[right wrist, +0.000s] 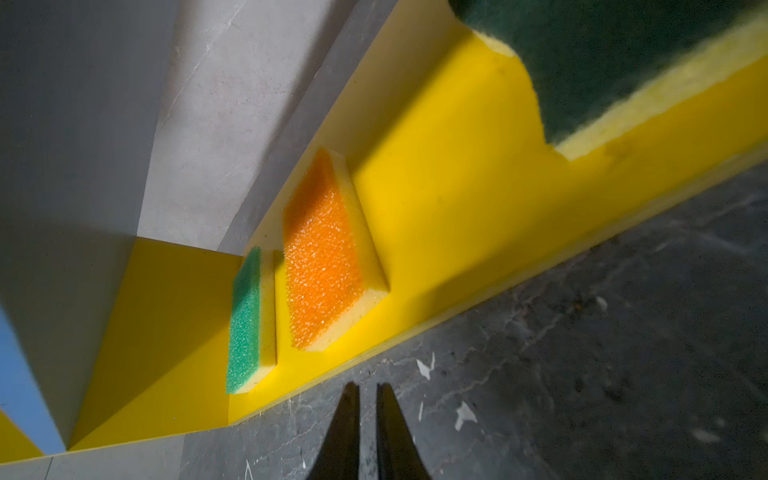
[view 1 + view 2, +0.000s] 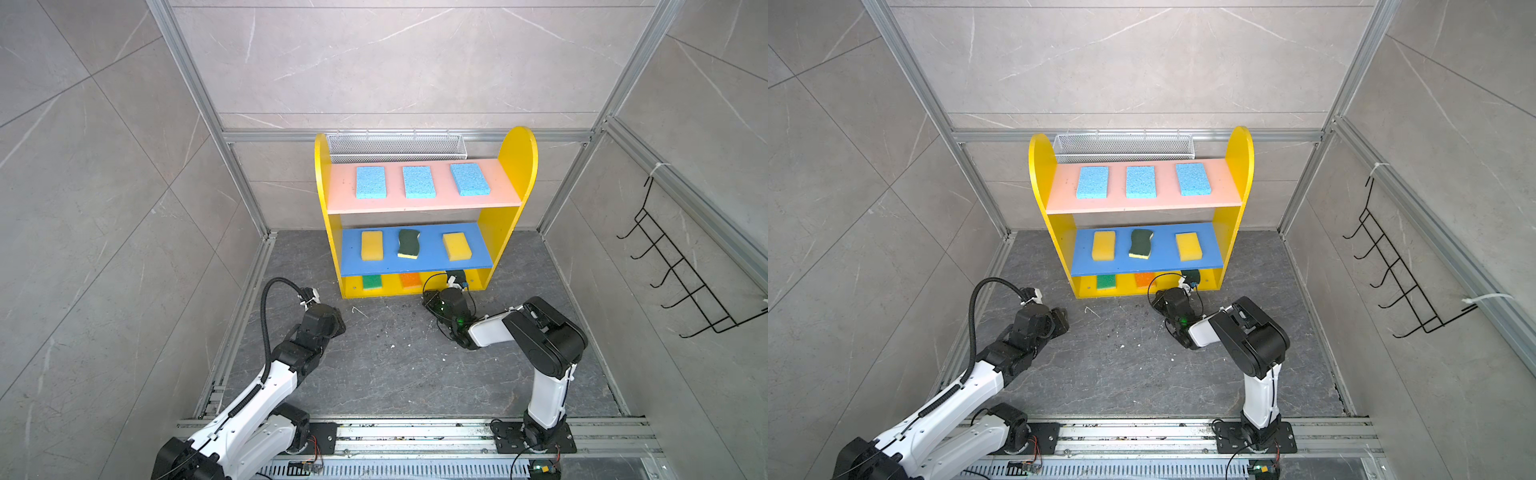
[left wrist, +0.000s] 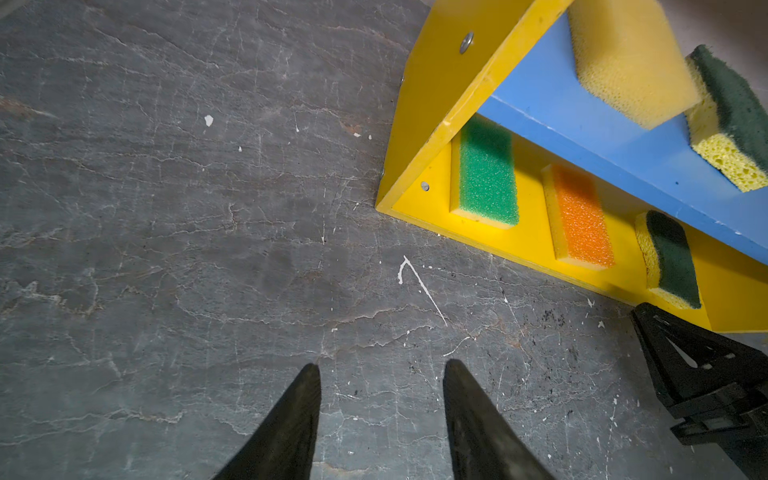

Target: Place and organize the cleaning sponges onto the shelf

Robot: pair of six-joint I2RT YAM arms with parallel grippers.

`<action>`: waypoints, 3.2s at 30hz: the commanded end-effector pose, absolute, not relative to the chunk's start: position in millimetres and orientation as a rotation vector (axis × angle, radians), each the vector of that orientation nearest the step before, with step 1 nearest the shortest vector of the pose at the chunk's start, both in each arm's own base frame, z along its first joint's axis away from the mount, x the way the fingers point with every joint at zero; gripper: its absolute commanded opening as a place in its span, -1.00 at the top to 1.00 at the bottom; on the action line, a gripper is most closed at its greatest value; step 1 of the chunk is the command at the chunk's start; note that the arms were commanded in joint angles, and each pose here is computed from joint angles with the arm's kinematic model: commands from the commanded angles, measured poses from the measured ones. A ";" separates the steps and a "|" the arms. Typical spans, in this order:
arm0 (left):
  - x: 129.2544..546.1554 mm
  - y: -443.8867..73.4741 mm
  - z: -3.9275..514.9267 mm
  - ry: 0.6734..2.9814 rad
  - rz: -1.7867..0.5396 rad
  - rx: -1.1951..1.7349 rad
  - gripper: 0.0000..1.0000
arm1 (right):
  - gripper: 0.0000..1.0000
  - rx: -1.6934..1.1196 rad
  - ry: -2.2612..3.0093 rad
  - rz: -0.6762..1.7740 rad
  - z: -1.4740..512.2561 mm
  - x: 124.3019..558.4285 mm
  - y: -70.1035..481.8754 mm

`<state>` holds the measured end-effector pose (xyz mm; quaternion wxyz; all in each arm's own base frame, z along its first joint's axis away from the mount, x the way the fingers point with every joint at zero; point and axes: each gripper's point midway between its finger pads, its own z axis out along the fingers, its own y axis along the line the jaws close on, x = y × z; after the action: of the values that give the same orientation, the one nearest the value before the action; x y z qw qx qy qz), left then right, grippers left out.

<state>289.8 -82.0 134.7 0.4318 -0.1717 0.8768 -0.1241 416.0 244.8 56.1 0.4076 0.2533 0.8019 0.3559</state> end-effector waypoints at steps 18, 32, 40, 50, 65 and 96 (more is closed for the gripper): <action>311.2 -83.9 123.6 2.144 -0.401 -0.452 0.00 | 0.75 0.786 1.887 0.964 50.7 448.7 239.1; 314.7 -82.6 119.2 2.144 -0.412 -0.457 0.01 | 0.80 0.796 1.864 0.996 48.7 458.0 241.3; 315.2 -81.9 111.1 2.158 -0.408 -0.469 0.01 | 0.81 0.831 1.855 1.004 37.4 461.3 241.7; 313.2 -79.2 108.7 2.155 -0.400 -0.474 0.01 | 0.81 0.858 1.851 1.033 26.4 465.2 245.6; 311.2 -78.3 108.7 2.149 -0.408 -0.486 0.02 | 0.82 0.854 1.885 1.031 23.2 460.1 251.7; 304.9 -75.1 112.5 2.147 -0.403 -0.492 0.03 | 0.85 0.810 1.901 1.041 30.2 453.5 256.1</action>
<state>303.4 -75.6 105.1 0.4274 -0.1932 0.8695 -0.1548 462.5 252.1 39.3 0.4141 0.3336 0.7314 0.4269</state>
